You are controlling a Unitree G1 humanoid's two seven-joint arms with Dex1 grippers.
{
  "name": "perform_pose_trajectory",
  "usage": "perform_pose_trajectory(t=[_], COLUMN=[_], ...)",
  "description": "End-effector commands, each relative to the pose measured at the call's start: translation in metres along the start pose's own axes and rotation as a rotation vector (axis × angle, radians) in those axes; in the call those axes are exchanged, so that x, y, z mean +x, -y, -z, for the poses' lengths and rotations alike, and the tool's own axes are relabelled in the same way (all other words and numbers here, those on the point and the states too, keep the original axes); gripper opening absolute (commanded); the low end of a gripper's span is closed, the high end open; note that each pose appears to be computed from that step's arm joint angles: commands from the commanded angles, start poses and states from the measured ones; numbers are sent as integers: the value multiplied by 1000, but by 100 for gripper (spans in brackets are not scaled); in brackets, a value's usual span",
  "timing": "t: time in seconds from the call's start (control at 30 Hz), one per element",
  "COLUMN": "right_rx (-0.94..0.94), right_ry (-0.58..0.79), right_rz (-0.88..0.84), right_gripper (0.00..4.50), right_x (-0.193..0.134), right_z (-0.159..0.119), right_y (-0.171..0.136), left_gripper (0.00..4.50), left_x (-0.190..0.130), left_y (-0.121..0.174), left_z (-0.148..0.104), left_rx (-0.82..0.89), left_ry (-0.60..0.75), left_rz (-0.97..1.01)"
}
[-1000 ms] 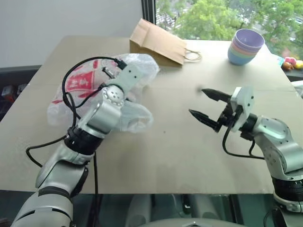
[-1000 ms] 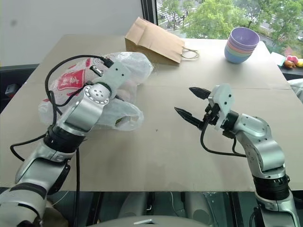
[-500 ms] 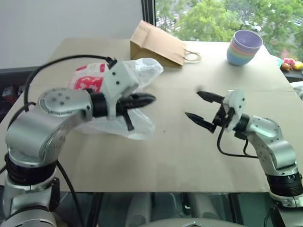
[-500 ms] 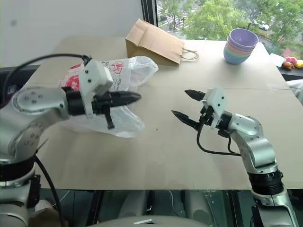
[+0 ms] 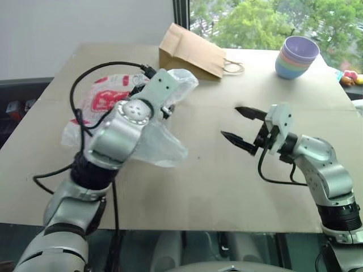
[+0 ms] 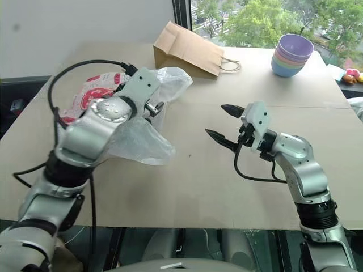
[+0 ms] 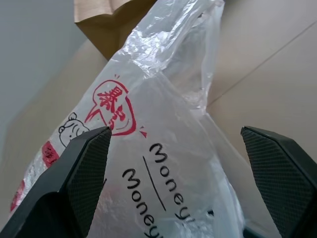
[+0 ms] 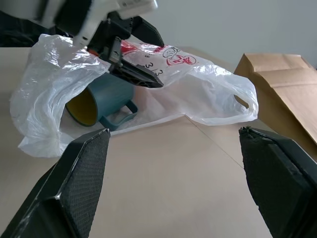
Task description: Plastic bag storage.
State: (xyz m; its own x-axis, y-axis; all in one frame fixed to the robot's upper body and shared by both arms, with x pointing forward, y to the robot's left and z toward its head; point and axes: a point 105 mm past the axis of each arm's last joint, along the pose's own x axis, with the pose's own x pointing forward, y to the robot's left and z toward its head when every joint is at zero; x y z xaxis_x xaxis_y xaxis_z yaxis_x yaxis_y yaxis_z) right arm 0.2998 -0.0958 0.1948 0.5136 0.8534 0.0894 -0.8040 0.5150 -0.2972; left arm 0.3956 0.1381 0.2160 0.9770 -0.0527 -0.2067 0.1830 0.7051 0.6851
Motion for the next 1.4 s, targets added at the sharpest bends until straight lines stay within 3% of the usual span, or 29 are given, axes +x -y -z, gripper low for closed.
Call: perform_pose_trajectory(t=[0.03,0.33,0.43,0.5,0.63,0.7,0.73,0.9,1.03,1.2,1.4], right_rx=[-37,-43,-46,-46,-72,-93,-114,-201,-256,-215,-6], right_ry=[39,38,38,38,38,29,13,-82,-159,-197,-155], right_rz=[16,45,58,62,89,100,109,199,304,325,309], right_gripper=[423,423,423,423,423,423,423,423,423,423,423], right_x=[-4,-7,-7,-8,-7,-6,-4,-3,-10,-20,-20], right_z=[-16,-19,-20,-20,-23,-23,-22,-7,4,9,6], right_y=[0,-2,-2,-3,-1,0,1,15,32,27,3], left_gripper=[445,445,374,289,106,15,2,2,2,2,2], left_x=[15,74,86,89,79,62,45,-13,-38,-48,-43], left_y=[-13,-14,-15,-20,-15,-10,-7,24,46,61,56], left_z=[-17,-1,8,5,-17,-33,-47,-79,-104,-135,-154], left_rx=[61,178,227,223,16,-8,20,78,78,70,23], left_ry=[39,-41,-37,-8,167,291,399,654,782,867,904], left_rz=[-124,-171,-173,-174,28,136,179,356,478,567,567])
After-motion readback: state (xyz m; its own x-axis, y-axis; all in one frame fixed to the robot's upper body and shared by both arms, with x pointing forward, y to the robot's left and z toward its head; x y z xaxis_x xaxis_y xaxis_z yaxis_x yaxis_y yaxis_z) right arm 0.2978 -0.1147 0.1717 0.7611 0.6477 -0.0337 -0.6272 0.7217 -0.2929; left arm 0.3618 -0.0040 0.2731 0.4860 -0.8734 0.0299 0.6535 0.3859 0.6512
